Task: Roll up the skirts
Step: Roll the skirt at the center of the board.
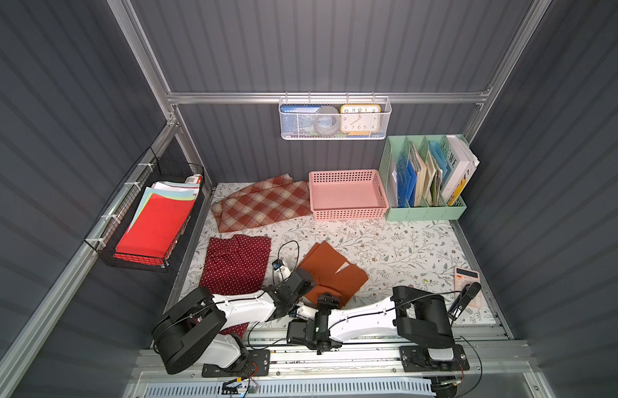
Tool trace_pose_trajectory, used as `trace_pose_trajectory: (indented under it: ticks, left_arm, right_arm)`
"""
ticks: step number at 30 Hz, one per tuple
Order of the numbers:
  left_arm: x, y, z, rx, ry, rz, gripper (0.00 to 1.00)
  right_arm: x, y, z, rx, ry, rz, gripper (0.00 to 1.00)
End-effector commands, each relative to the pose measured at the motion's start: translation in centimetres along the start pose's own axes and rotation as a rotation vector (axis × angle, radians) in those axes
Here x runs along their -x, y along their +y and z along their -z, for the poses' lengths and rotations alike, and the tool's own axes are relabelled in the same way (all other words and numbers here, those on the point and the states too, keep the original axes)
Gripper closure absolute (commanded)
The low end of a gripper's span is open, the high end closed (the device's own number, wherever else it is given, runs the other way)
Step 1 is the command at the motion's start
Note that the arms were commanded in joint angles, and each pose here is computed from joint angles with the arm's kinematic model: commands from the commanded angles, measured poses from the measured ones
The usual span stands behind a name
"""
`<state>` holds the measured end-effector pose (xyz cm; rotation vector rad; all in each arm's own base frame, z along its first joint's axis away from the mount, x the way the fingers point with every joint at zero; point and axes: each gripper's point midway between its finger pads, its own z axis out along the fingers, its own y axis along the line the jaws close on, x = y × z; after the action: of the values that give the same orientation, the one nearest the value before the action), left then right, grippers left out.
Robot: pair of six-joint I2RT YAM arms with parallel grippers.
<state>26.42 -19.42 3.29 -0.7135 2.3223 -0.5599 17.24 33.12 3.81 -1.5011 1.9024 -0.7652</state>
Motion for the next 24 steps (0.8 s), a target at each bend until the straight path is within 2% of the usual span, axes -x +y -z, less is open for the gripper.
trace_pose_trajectory:
  ticks: [1, 5, 11, 13, 15, 20, 24]
  left_arm:
    - [-1.1, -0.8, 0.7, -0.031, 0.055, -0.018, 1.00]
    - [-0.9, -1.0, 1.1, -0.044, 0.051, -0.014, 1.00]
    - [-0.5, -1.2, 1.8, -0.060, 0.046, -0.007, 1.00]
    - [-0.2, -1.2, 2.2, -0.063, 0.038, -0.001, 0.88]
    - [0.5, -1.0, 2.8, -0.055, 0.011, 0.012, 0.57]
    - [3.7, 0.2, 5.5, -0.017, -0.117, 0.054, 0.31]
    - [6.2, 1.2, 7.9, -0.006, -0.224, 0.091, 0.21]
  right_arm:
    - [0.1, 0.6, -2.5, 0.047, 0.054, -0.062, 0.34]
    - [0.1, 0.9, -2.8, 0.093, 0.080, -0.098, 0.55]
    - [-0.7, 1.9, -2.6, 0.172, 0.110, -0.123, 0.67]
    - [-1.3, 1.9, -3.1, 0.248, 0.134, -0.181, 0.73]
    - [-1.5, 2.3, -2.8, 0.320, 0.128, -0.232, 0.77]
    - [-2.6, 3.4, -2.3, 0.513, 0.118, -0.369, 0.81]
    - [-3.3, 3.9, -2.0, 0.648, 0.099, -0.474, 0.81]
